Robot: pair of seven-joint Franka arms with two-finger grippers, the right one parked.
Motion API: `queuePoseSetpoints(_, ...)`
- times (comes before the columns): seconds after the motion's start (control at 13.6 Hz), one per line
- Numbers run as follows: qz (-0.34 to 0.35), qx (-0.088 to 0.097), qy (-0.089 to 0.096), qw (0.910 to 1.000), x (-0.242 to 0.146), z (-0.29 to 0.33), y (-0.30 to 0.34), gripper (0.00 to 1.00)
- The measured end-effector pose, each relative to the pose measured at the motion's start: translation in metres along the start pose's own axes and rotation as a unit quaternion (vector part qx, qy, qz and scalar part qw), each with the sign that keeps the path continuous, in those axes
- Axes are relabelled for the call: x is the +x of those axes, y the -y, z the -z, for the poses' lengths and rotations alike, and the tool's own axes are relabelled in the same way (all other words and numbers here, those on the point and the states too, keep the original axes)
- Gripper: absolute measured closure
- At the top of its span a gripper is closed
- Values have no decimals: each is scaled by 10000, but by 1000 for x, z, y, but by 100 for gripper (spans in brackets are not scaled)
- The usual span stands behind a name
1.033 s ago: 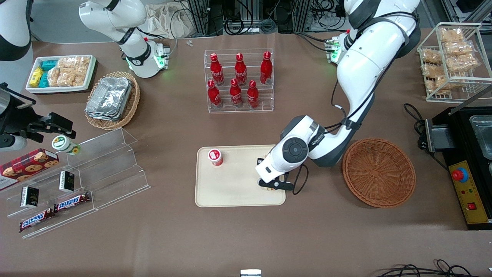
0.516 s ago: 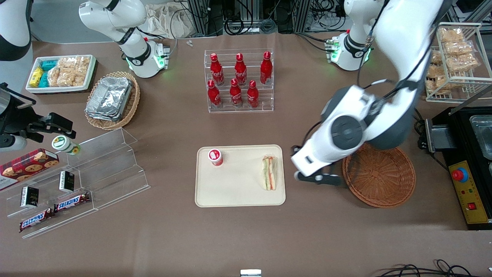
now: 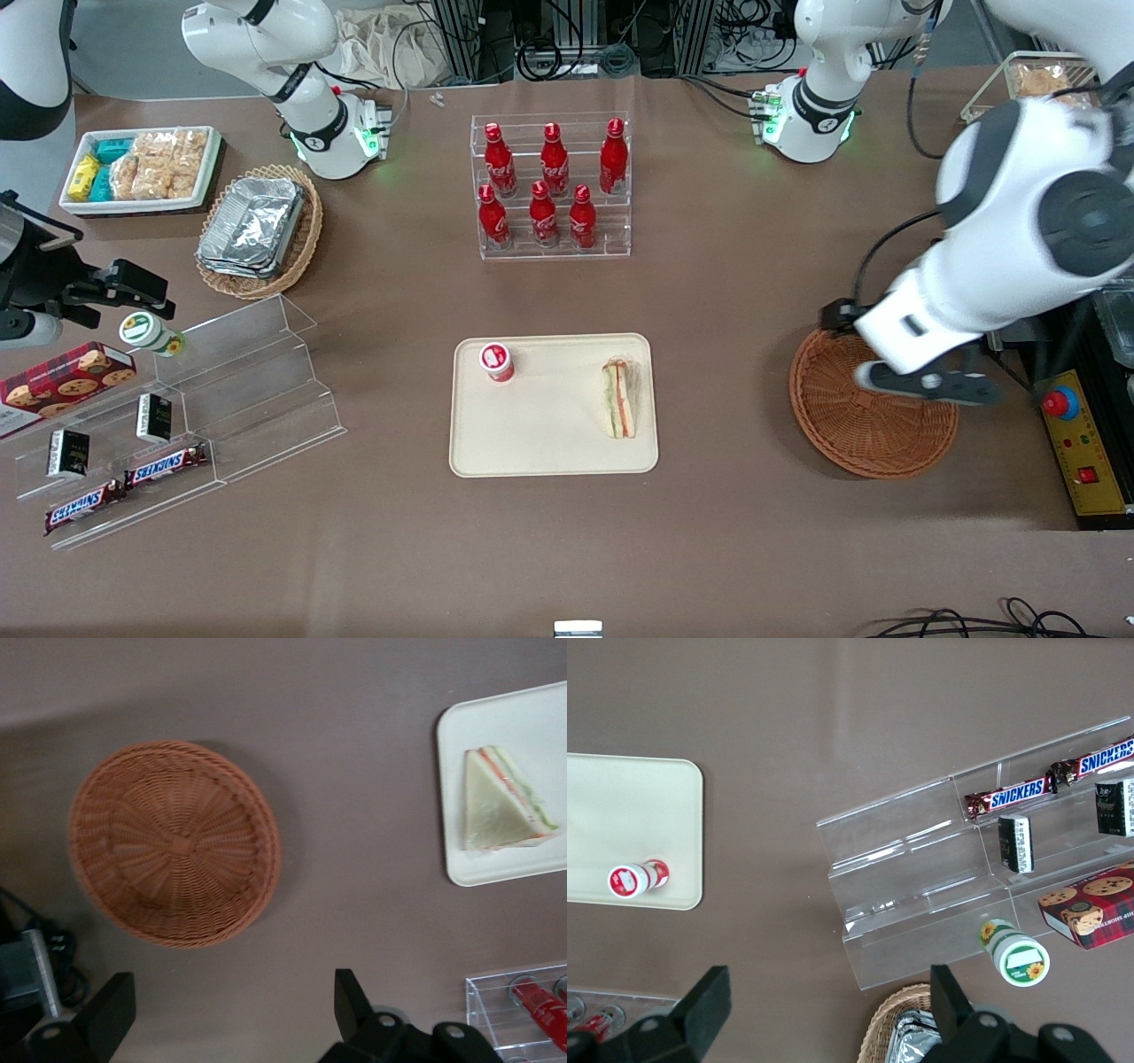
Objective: Place sandwich from basket to tray
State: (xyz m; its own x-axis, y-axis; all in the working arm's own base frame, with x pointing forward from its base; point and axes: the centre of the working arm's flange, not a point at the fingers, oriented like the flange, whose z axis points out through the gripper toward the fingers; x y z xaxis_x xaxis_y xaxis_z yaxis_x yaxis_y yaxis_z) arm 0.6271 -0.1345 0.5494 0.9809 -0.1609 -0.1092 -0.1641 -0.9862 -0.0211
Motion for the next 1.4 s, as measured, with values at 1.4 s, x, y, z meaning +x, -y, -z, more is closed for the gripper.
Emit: queuePoseSetpoints(1.4,792,216,-109,9966,-33,37,105,0)
